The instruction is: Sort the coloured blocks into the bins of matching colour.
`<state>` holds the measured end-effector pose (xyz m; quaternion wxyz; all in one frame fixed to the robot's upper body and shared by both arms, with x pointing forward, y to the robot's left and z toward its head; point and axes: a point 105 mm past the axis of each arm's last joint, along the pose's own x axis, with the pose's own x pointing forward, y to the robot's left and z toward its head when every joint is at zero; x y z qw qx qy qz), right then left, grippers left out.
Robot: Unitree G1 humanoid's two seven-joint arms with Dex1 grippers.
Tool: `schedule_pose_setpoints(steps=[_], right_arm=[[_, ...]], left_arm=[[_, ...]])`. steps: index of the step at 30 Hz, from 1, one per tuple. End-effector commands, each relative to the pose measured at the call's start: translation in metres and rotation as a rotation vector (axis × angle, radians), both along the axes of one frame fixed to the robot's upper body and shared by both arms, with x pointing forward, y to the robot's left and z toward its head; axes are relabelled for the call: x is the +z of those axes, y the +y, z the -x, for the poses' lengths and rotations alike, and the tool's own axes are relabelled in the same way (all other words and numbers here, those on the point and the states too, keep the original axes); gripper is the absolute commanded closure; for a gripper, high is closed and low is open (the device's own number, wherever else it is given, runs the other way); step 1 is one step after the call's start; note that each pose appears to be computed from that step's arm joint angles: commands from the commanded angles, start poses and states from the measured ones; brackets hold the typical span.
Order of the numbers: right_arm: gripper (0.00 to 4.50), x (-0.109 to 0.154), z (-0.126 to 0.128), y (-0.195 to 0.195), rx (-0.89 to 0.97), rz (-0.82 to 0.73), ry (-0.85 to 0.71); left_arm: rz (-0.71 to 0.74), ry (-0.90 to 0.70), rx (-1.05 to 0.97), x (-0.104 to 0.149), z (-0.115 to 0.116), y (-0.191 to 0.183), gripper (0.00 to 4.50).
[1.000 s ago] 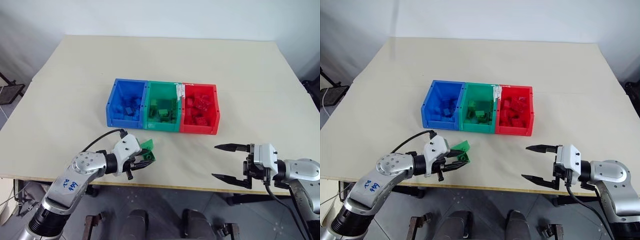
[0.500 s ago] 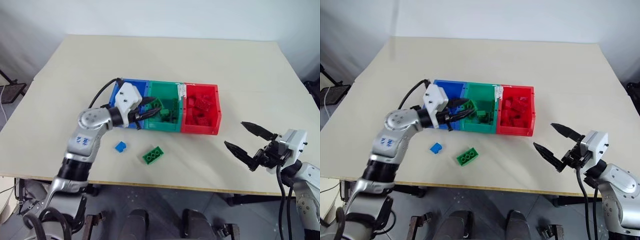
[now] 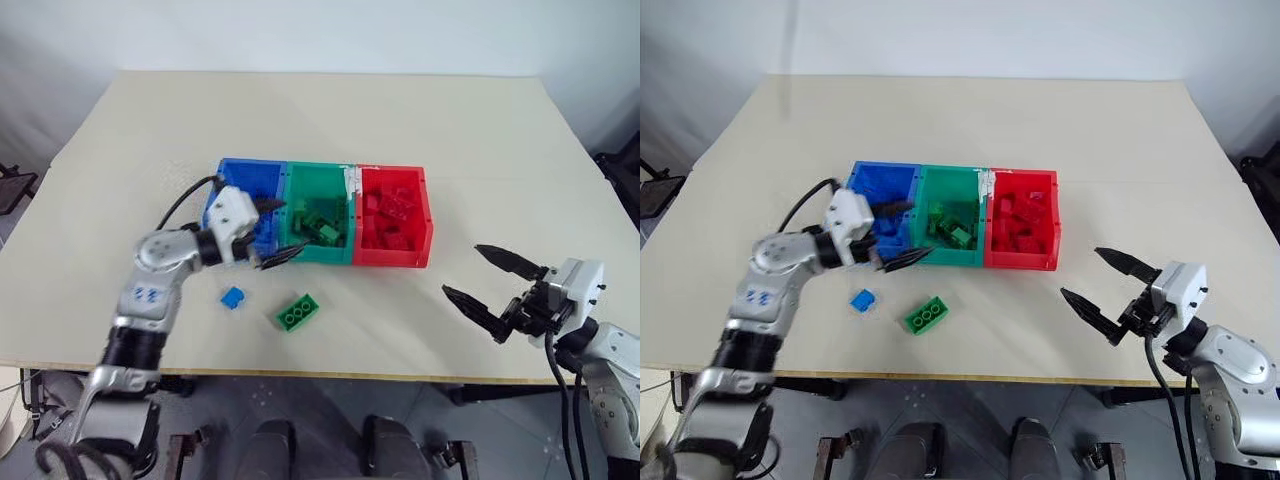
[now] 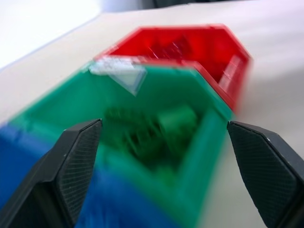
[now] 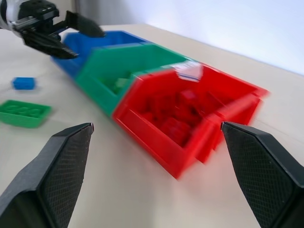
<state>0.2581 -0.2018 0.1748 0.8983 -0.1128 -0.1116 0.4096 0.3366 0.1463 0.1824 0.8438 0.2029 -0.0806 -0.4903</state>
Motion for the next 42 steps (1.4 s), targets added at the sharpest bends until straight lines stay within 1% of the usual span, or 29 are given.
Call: schedule_pose_setpoints(steps=[1,3,4,6,9,12,14,17,19,21,22,25,27,30,32,35,37,40,42], right_arm=[[0.00,-0.003,0.001,0.014,0.140,0.096,0.014],[0.00,-0.015,0.000,0.021,0.245,0.184,0.057],[0.00,-0.019,-0.001,0.023,0.279,0.207,0.069],[0.00,-0.022,-0.004,0.024,0.317,0.220,0.080],[0.00,-0.025,-0.007,0.031,0.386,0.240,0.105],[0.00,-0.026,-0.011,0.034,0.422,0.248,0.103],[0.00,-0.024,-0.016,0.033,0.430,0.259,0.085],[0.00,-0.021,-0.020,0.029,0.419,0.265,0.059],[0.00,-0.018,-0.021,0.026,0.395,0.239,0.044],[0.00,-0.015,-0.024,0.022,0.347,0.192,0.048],[0.00,-0.016,-0.023,0.019,0.335,0.192,0.057],[0.00,-0.020,-0.016,0.011,0.295,0.194,0.075],[0.00,-0.020,-0.012,0.008,0.270,0.194,0.078],[0.00,-0.021,-0.004,0.004,0.236,0.197,0.084],[0.00,-0.022,0.001,0.002,0.215,0.196,0.090],[0.00,-0.025,0.009,0.002,0.193,0.191,0.096],[0.00,-0.028,0.015,0.002,0.170,0.186,0.101],[0.00,-0.029,0.020,0.004,0.154,0.178,0.103],[0.00,-0.029,0.022,0.005,0.150,0.177,0.106]], left_arm=[[0.044,-0.053,0.036,0.018,0.030,0.041,0.04],[0.026,-0.023,0.137,0.011,0.054,0.078,0.04],[0.032,-0.017,0.200,0.010,0.060,0.092,0.04],[0.043,0.001,0.279,0.008,0.068,0.107,0.04],[-0.029,0.073,0.362,-0.014,0.086,0.135,0.04],[-0.081,0.119,0.372,-0.027,0.094,0.143,0.04],[-0.095,0.145,0.311,-0.030,0.097,0.127,0.04],[-0.114,0.147,0.245,-0.029,0.091,0.099,0.04],[-0.155,0.142,0.197,-0.030,0.085,0.075,0.04],[-0.210,0.180,0.205,-0.036,0.075,0.057,0.04],[-0.204,0.208,0.184,-0.036,0.071,0.045,0.04],[-0.201,0.305,0.057,-0.040,0.067,-0.004,0.04],[-0.238,0.344,0.006,-0.045,0.066,-0.024,0.04],[-0.234,0.376,0.014,-0.047,0.055,-0.045,0.04],[-0.231,0.399,0.003,-0.047,0.053,-0.057,0.04],[-0.241,0.448,0.006,-0.052,0.053,-0.064,0.04],[-0.306,0.467,0.036,-0.065,0.050,-0.062,0.04],[-0.349,0.463,0.052,-0.069,0.048,-0.057,0.62],[-0.371,0.471,0.038,-0.071,0.050,-0.054,1.22]])
